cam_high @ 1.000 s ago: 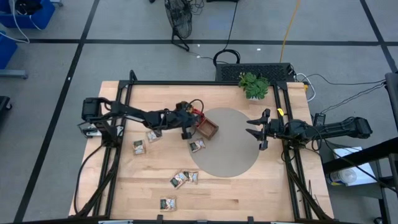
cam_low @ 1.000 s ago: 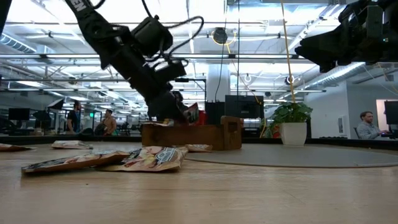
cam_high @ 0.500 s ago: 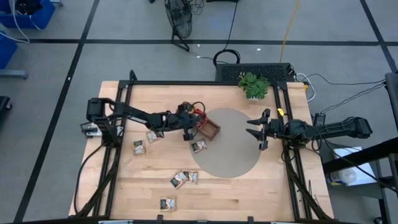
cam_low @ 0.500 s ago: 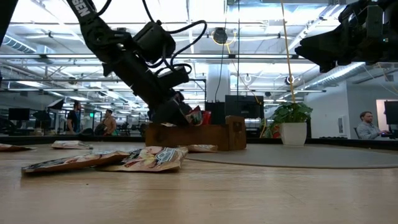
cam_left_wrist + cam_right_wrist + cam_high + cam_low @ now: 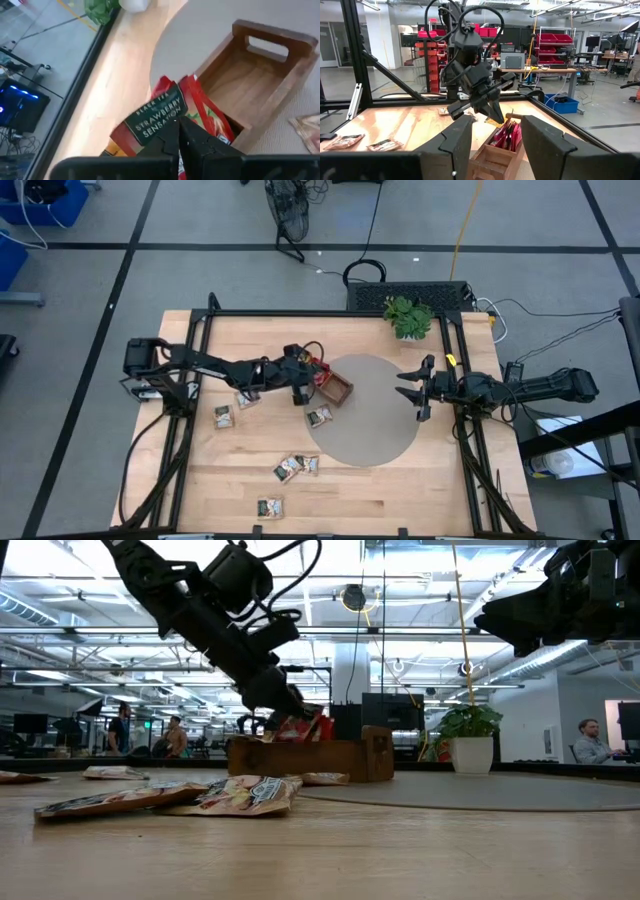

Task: Pick & Place Tea
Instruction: Put the red tea bag into the middle section of the wooden organizer, then adjust the yellow tea bag in wooden organizer

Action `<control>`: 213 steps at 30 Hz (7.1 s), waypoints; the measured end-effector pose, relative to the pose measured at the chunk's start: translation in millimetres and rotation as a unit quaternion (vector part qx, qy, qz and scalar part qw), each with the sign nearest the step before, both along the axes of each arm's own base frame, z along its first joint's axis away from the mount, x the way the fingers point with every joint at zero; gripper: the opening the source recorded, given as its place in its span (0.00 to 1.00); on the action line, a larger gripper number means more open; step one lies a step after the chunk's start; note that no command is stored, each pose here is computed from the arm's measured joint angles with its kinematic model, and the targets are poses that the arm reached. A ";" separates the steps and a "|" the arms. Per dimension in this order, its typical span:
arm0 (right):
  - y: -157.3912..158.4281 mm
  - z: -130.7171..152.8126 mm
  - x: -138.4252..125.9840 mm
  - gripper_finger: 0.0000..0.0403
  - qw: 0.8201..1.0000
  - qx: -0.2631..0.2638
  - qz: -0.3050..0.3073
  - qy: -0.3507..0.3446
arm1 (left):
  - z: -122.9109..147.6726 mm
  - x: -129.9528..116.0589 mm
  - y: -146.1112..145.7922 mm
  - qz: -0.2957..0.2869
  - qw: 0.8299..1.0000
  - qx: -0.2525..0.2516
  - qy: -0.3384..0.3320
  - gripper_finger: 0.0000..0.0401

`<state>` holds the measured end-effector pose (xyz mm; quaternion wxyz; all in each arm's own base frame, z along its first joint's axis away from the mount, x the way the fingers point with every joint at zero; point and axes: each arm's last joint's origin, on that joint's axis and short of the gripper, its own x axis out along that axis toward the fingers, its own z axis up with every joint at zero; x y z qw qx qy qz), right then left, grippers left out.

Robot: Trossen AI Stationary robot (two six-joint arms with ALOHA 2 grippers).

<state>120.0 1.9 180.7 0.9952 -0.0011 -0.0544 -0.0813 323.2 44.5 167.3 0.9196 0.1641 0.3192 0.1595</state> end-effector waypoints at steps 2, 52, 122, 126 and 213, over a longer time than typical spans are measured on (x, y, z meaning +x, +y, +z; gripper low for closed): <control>0.0 0.1 0.0 0.39 1.000 0.000 0.000 0.000 | -1.0 -0.3 0.0 0.000 1.000 0.000 0.004 0.07; 0.0 0.1 0.0 0.39 1.000 0.000 0.000 0.000 | -11.5 -12.8 16.0 0.156 0.986 -0.047 0.020 0.04; 0.0 0.1 0.0 0.39 1.000 0.000 0.000 0.000 | -21.4 -0.1 -27.2 0.035 0.998 0.013 0.050 0.01; 0.0 0.1 0.0 0.39 1.000 0.000 0.000 0.000 | -28.1 1.0 -19.2 0.048 0.997 0.012 0.056 0.01; 0.0 0.0 0.0 0.39 1.000 0.000 0.000 0.000 | -24.9 -62.8 -37.4 0.014 0.960 0.169 0.224 0.40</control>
